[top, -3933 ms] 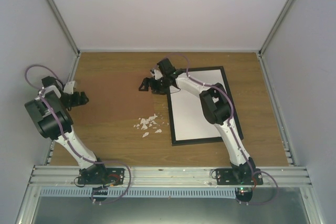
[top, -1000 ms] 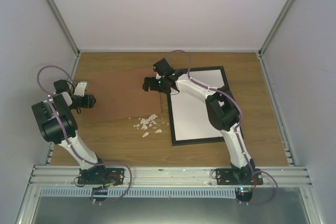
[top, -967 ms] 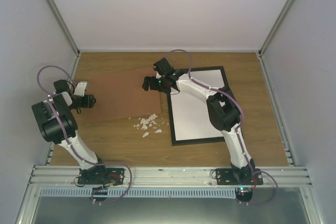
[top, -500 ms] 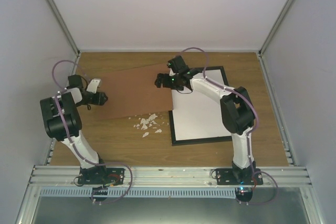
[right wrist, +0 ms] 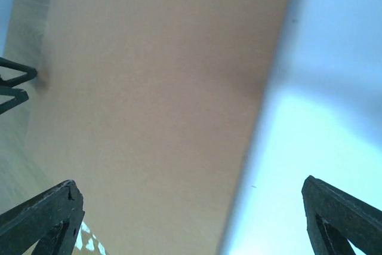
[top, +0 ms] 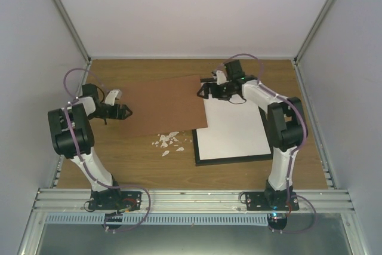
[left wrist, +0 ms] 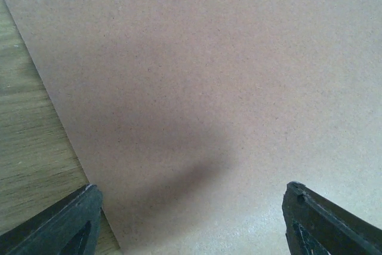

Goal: Put the photo into the frame
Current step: Turn over the photo frame item at the center of the board.

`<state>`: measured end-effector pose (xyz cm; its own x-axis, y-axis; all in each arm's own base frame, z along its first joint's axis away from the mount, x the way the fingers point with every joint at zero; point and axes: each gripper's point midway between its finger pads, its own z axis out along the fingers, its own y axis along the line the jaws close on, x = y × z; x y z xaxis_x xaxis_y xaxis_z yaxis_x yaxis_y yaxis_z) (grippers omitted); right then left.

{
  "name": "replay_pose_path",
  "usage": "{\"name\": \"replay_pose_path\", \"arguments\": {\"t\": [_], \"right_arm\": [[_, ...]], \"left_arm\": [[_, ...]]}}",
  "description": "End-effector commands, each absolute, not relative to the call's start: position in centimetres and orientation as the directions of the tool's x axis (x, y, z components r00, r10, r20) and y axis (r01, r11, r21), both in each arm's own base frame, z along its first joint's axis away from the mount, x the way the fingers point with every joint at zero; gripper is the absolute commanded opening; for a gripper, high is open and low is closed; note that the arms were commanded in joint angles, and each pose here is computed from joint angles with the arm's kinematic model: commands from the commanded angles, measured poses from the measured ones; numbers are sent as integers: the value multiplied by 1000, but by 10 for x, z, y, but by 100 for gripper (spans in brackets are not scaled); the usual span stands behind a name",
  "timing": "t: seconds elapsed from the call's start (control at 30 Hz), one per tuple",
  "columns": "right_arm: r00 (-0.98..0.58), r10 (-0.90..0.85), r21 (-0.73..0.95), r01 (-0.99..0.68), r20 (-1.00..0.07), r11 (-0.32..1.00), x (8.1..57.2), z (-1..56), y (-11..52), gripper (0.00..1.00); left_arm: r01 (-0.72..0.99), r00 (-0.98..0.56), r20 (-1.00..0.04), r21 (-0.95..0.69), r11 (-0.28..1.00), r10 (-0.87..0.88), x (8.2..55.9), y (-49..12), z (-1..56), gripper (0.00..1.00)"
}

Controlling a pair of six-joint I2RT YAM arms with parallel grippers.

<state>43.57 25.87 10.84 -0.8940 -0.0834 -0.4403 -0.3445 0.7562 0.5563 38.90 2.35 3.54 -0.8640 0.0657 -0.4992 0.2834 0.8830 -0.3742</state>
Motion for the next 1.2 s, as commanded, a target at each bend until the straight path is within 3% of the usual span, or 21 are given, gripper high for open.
{"name": "replay_pose_path", "arguments": {"t": [0.0,0.2,0.53,0.77,0.97,1.1,1.17], "right_arm": [[-878,-124,651,-431,-462,625,426,115,247,100],[-919,-95,797,-380,-382,470,424,103,252,93],[-971,-51,864,-231,-233,448,437,65,261,86],[-963,-78,916,-271,-260,295,435,99,284,60],[-957,-87,930,-291,-278,225,433,122,289,24],[-928,-82,910,-372,-363,183,435,158,290,4],[-899,-82,884,-439,-431,161,437,184,293,1]], "left_arm": [[219,-920,-391,-466,858,22,372,14,24,84],[202,-929,-369,-458,866,21,375,18,11,83],[186,-933,-359,-467,864,7,379,21,3,82],[190,-929,-369,-472,861,3,383,20,8,82],[212,-915,-403,-486,848,-3,392,19,27,83],[261,-871,-491,-459,849,3,411,23,73,90],[298,-832,-554,-434,850,8,426,26,109,97]]}}
